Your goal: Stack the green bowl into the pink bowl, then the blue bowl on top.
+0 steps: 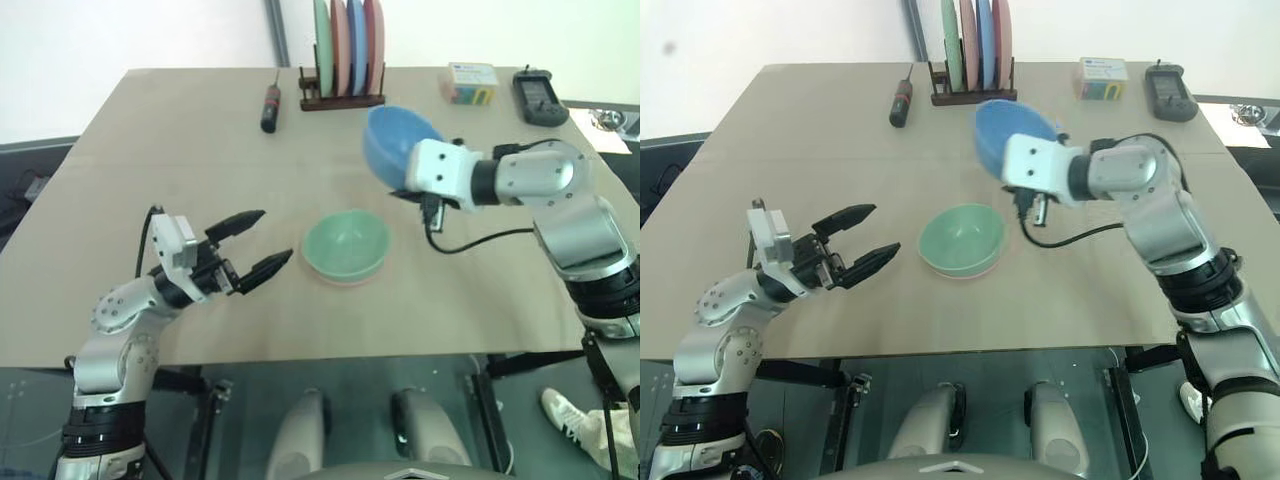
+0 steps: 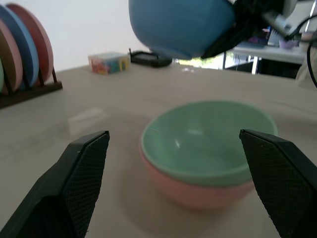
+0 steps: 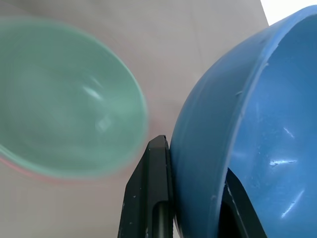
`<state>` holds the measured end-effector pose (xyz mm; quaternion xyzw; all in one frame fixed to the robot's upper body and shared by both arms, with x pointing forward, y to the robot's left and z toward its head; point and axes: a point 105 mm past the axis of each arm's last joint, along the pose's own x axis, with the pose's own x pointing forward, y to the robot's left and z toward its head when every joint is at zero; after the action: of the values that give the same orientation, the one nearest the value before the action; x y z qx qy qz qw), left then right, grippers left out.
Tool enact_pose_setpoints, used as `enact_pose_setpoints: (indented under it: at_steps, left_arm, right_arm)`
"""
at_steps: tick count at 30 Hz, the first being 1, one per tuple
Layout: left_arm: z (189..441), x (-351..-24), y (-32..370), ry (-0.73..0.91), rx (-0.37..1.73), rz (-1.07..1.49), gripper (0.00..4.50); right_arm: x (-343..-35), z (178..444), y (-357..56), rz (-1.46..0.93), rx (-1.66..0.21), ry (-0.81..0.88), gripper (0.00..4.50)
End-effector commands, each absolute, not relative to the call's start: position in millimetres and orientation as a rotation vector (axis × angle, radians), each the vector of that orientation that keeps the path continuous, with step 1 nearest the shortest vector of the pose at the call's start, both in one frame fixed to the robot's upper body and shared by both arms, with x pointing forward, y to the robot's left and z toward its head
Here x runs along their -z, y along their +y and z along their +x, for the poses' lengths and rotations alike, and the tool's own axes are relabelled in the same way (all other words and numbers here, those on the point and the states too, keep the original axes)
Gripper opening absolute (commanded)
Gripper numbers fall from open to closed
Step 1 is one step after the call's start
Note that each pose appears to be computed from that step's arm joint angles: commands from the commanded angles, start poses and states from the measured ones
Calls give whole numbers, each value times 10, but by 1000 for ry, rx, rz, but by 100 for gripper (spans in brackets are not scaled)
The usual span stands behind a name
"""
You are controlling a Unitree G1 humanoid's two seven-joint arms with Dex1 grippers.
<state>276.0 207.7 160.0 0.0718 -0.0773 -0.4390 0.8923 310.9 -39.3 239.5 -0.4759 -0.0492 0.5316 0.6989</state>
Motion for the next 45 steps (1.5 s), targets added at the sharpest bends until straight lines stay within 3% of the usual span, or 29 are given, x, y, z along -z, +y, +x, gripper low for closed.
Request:
enact_pose_setpoints:
  at_steps: [1, 5, 15, 19, 27, 36, 40, 45]
  left_arm:
    - [2727, -1644, 2246, -157, 895, 214, 450]
    - [2716, -1595, 2357, -118, 897, 228, 450]
    - [2735, -1542, 2384, -76, 924, 236, 450]
    - [2731, -1570, 2324, -81, 927, 237, 450]
    - [2728, -1589, 2323, -9, 822, 216, 450]
    - [2580, -1494, 2479, 43, 692, 230, 450]
    - [2542, -1491, 2523, 40, 652, 248, 450]
    - [2487, -1495, 2537, 33, 634, 258, 450]
  right_arm:
    - [-2535, 2907, -248, -1102, -1243, -198, 2]
    - [-2541, 2802, -151, -1112, -1287, -226, 2]
    - [-2601, 2797, -197, -1095, -1253, -206, 380]
    - [-2620, 2870, -378, -1020, -1199, -137, 380]
    - [-2624, 2973, -1089, -554, -1048, -32, 380]
    - [-2202, 2746, -1882, -369, -962, -23, 380]
    - [-2030, 2811, -2182, -321, -893, -53, 380]
    - [-1854, 2754, -2226, -259, -975, -80, 380]
